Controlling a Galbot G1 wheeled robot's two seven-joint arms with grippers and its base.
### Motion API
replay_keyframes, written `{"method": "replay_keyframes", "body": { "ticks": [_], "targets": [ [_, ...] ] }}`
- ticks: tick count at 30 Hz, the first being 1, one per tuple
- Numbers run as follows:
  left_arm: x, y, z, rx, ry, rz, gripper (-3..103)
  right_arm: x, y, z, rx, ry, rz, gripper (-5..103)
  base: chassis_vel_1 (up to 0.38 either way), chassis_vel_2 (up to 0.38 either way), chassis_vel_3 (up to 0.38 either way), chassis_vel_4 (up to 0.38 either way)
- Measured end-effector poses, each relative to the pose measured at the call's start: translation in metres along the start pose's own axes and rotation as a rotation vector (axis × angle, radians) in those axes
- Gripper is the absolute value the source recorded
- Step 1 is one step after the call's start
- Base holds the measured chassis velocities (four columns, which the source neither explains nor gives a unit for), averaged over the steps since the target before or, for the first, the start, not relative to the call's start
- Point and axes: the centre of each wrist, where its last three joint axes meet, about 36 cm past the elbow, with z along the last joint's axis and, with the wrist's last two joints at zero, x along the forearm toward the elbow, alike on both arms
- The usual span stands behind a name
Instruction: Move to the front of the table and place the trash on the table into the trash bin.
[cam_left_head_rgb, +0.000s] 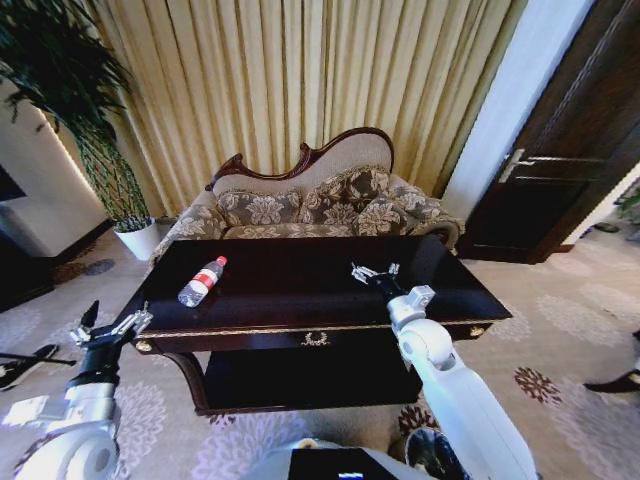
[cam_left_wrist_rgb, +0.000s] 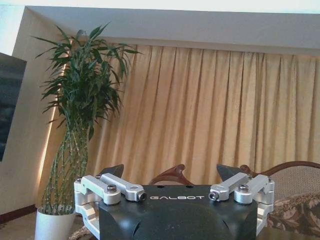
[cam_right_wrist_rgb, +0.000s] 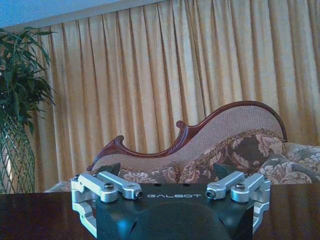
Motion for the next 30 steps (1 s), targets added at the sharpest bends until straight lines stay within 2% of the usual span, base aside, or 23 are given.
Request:
{"method": "replay_keyframes", "body": {
  "ticks": [2, 4, 6, 7, 9, 10, 12, 14, 16, 19, 20, 23, 24, 27, 30],
  "targets": [
    [0.0, 0.0, 0.0, -0.002, 0.002, 0.001, 100, 0.001, 0.0, 0.001, 0.005, -0.001, 0.002, 100, -0.072, -0.051, 0.08, 0.055],
    [-0.002, -0.003, -0.006, -0.016, 0.046, -0.001, 100, 0.002, 0.001, 0.003, 0.014, -0.008, 0.005, 100, -0.036, -0.018, 0.023, 0.025],
    [-0.003, -0.003, -0.007, -0.021, 0.056, -0.002, 100, 0.003, 0.001, 0.003, 0.016, -0.01, 0.005, 100, 0.0, 0.0, 0.0, 0.0],
    [-0.009, -0.005, -0.016, -0.051, 0.091, 0.01, 100, 0.005, 0.003, 0.0, 0.017, -0.018, 0.002, 100, 0.0, 0.0, 0.0, 0.0],
    [-0.012, -0.005, -0.022, -0.065, 0.104, 0.014, 100, 0.006, 0.004, -0.002, 0.019, -0.022, 0.0, 100, 0.0, 0.0, 0.0, 0.0],
    [-0.021, -0.008, -0.036, -0.088, 0.136, 0.013, 100, 0.01, 0.004, -0.01, 0.022, -0.025, -0.008, 100, 0.0, 0.0, 0.0, 0.0],
    [-0.026, -0.009, -0.045, -0.099, 0.156, 0.01, 100, 0.013, 0.003, -0.015, 0.011, -0.029, -0.016, 100, 0.0, 0.0, 0.0, 0.0],
    [-0.037, -0.009, -0.063, -0.121, 0.187, 0.024, 100, 0.019, 0.002, -0.034, -0.054, -0.036, -0.047, 100, 0.0, 0.0, 0.0, 0.0],
    [-0.041, -0.008, -0.068, -0.123, 0.196, 0.031, 100, 0.021, 0.001, -0.041, -0.077, -0.037, -0.058, 100, 0.0, 0.0, 0.0, 0.0],
    [-0.056, -0.001, -0.081, -0.047, 0.265, 0.057, 100, 0.031, 0.0, -0.069, -0.128, -0.056, -0.1, 100, 0.0, 0.0, 0.0, 0.0],
    [-0.056, -0.001, -0.081, -0.047, 0.265, 0.057, 100, 0.031, 0.0, -0.069, -0.128, -0.056, -0.1, 100, 0.0, 0.0, 0.0, 0.0],
    [-0.082, 0.032, -0.075, -0.025, 0.311, 0.091, 100, 0.044, 0.0, -0.088, -0.127, -0.083, -0.114, 100, 0.0, 0.0, 0.0, 0.0],
    [-0.082, 0.032, -0.075, -0.025, 0.311, 0.091, 100, 0.044, 0.0, -0.088, -0.127, -0.083, -0.114, 100, 0.0, 0.0, 0.0, 0.0],
    [-0.106, 0.063, -0.071, 0.004, 0.318, 0.128, 100, 0.054, -0.003, -0.1, -0.118, -0.103, -0.108, 100, 0.0, 0.0, 0.0, 0.0],
    [-0.12, 0.074, -0.074, 0.027, 0.33, 0.118, 100, 0.056, -0.01, -0.102, -0.109, -0.103, -0.087, 100, 0.0, 0.0, 0.0, 0.0]
  ]
}}
